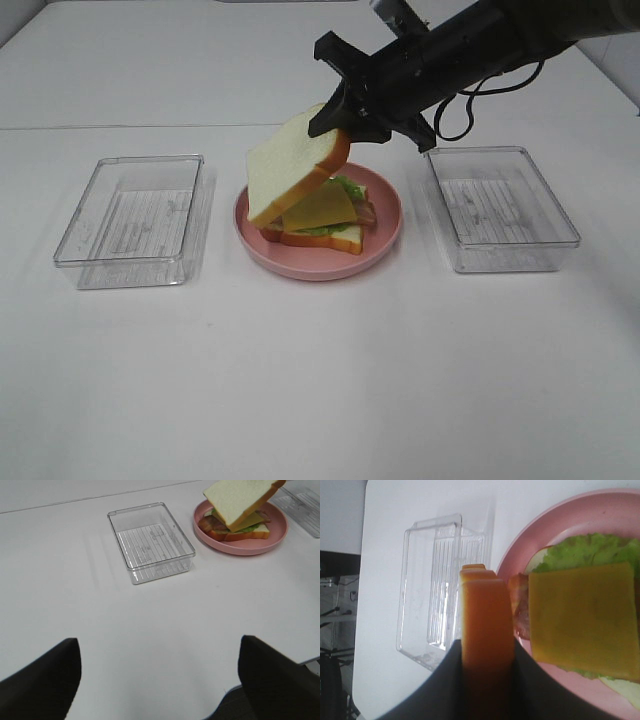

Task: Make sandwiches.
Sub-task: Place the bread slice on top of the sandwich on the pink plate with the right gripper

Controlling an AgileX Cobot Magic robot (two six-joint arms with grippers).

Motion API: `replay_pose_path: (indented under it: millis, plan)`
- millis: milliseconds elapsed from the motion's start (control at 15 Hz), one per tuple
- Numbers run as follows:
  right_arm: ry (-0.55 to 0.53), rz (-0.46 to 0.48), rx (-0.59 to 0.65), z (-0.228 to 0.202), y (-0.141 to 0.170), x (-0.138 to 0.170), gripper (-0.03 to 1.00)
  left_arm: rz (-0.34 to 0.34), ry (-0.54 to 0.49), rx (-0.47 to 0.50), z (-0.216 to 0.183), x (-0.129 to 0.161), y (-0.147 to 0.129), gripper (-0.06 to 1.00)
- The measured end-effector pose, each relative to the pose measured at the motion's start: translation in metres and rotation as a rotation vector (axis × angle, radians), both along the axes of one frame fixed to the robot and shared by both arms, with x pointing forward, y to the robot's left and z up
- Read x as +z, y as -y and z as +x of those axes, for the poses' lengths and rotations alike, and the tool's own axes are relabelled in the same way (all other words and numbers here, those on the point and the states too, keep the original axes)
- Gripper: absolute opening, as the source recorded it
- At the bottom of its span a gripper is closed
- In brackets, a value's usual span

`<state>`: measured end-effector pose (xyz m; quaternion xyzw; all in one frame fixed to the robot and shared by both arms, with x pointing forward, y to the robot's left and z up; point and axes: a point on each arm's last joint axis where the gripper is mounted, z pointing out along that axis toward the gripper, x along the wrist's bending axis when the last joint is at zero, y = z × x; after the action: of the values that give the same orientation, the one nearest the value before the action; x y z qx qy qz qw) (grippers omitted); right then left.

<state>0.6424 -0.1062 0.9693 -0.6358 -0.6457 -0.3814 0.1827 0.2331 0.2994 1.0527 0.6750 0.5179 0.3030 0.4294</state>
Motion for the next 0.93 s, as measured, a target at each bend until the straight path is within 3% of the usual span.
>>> replay_pose_path:
  millis: [400,733,800,933]
  plan:
    - [-0.041,0.017,-0.126,0.014,0.000,-0.033,0.20,0.000,0.000,0.000,0.000,0.000,0.000,0.81]
    - [-0.040,0.009,-0.131,0.015,0.000,-0.036,0.20,0.000,0.000,0.000,0.000,0.000,0.000,0.81]
    - [-0.040,0.008,-0.130,0.015,0.000,-0.036,0.22,0.000,0.000,0.000,0.000,0.000,0.000,0.81]
    - [-0.040,0.008,-0.130,0.015,0.000,-0.036,0.35,0.000,0.000,0.000,0.000,0.000,0.000,0.81]
